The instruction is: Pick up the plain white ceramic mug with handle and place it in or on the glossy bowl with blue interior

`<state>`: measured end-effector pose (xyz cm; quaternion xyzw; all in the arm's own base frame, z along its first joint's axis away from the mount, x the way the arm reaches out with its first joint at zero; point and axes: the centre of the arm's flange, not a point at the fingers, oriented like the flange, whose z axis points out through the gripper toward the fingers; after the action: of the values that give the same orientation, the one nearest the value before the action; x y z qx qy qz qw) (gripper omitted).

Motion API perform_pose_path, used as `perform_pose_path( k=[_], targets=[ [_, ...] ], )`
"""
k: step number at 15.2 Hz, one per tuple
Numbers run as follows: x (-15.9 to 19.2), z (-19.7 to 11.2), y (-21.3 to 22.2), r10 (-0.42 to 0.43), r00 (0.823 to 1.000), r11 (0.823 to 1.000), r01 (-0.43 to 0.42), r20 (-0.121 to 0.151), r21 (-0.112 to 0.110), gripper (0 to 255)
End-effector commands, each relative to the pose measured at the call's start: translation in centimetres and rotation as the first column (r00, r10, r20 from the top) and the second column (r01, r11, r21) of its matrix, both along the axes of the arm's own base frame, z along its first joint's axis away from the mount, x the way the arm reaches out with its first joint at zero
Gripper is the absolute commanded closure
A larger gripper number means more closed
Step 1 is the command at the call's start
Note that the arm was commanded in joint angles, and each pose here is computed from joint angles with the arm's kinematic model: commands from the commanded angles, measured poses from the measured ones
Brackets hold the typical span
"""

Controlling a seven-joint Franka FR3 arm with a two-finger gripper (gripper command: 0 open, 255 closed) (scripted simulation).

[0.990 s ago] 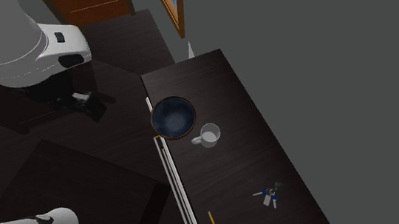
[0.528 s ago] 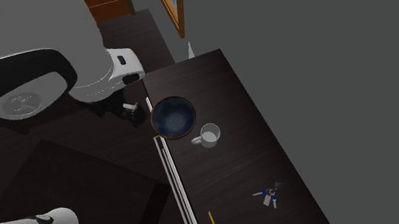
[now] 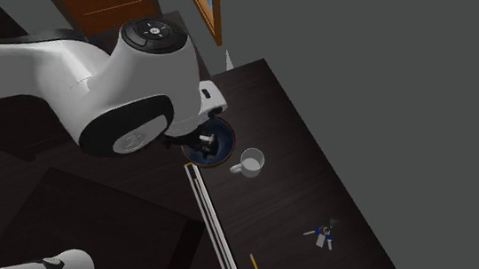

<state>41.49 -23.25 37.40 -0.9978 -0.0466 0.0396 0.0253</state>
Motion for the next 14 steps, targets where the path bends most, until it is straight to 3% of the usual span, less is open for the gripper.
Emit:
perform_pose_path(
  k=[1,14],
  targets=[
    [1.0,-1.9,-1.8,0.002,1.000,1.000,-0.002,0.000,-0.004,0],
    [6.7,-12.5,-13.8,0.009,1.000,1.000,-0.009,0.003,-0.019,0]
  ],
)
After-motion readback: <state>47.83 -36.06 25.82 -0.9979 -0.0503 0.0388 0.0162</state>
